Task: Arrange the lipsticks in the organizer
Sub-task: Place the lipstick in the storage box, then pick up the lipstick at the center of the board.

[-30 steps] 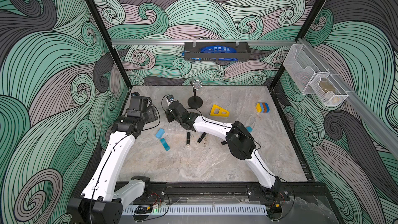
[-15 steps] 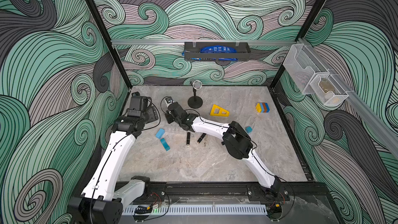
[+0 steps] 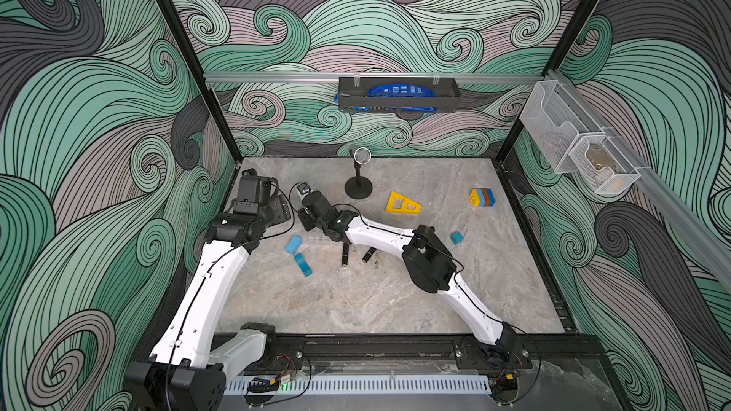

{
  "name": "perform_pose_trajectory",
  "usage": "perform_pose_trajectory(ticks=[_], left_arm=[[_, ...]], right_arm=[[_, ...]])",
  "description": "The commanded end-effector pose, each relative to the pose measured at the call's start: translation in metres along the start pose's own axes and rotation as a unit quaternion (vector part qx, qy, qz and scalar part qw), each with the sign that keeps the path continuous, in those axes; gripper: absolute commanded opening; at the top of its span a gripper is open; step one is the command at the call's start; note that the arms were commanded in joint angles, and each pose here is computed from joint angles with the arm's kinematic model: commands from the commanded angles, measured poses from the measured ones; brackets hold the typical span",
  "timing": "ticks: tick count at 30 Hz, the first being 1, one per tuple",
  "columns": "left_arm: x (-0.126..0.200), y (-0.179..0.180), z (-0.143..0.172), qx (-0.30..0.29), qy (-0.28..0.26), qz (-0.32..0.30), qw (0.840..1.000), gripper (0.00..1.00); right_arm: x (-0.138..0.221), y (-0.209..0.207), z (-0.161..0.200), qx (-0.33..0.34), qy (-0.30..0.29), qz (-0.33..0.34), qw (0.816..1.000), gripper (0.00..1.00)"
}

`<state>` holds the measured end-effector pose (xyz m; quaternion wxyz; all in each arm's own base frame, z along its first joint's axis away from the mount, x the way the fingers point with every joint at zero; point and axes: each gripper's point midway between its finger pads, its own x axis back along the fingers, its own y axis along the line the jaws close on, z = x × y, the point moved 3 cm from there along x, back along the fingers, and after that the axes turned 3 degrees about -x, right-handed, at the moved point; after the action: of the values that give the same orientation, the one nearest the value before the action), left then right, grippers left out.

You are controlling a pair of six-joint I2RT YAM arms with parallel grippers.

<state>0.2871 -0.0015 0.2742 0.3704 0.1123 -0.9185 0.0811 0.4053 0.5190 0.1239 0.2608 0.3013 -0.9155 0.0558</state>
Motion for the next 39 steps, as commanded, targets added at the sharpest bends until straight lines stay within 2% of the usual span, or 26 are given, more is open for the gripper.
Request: perform_pose_trajectory(ticks=[1, 7, 10, 13, 16, 19, 25, 31, 36, 39], left_arm=[[0.010, 0.001, -0.005, 0.004, -0.001, 0.006, 1.000, 0.78], [0.026, 0.005, -0.010, 0.002, -0.014, 0.003, 1.000, 0.78], [0.029, 0.005, -0.006, -0.001, -0.011, 0.012, 1.000, 0.77], [0.029, -0.005, 0.008, -0.013, 0.000, 0.056, 0.998, 0.77], [0.024, -0.019, 0.033, -0.021, 0.020, 0.092, 0.995, 0.77], [0.013, -0.035, 0.069, -0.056, 0.049, 0.107, 0.992, 0.77], [0.001, -0.072, 0.141, -0.120, 0.130, 0.149, 0.973, 0.74], [-0.011, -0.097, 0.176, -0.154, 0.176, 0.189, 0.954, 0.68], [-0.025, -0.132, 0.187, -0.166, 0.212, 0.234, 0.934, 0.64], [-0.037, -0.141, 0.197, -0.182, 0.242, 0.230, 0.925, 0.63]], right_arm=[[0.044, 0.002, -0.067, -0.028, -0.057, -0.023, 0.998, 0.45], [0.084, -0.018, -0.092, -0.095, -0.071, -0.049, 0.992, 0.47], [0.100, -0.036, -0.080, -0.141, -0.057, -0.047, 0.987, 0.48], [0.138, -0.059, -0.075, -0.197, -0.066, -0.049, 0.977, 0.49], [0.168, -0.085, -0.054, -0.237, -0.069, -0.040, 0.968, 0.49], [0.193, -0.112, -0.028, -0.270, -0.056, -0.033, 0.961, 0.49], [0.238, -0.145, 0.038, -0.300, -0.015, -0.028, 0.953, 0.50], [0.257, -0.146, 0.075, -0.299, 0.022, -0.041, 0.953, 0.50], [0.254, -0.147, 0.076, -0.300, 0.023, -0.038, 0.953, 0.50], [0.251, -0.147, 0.074, -0.299, 0.036, -0.036, 0.953, 0.50]])
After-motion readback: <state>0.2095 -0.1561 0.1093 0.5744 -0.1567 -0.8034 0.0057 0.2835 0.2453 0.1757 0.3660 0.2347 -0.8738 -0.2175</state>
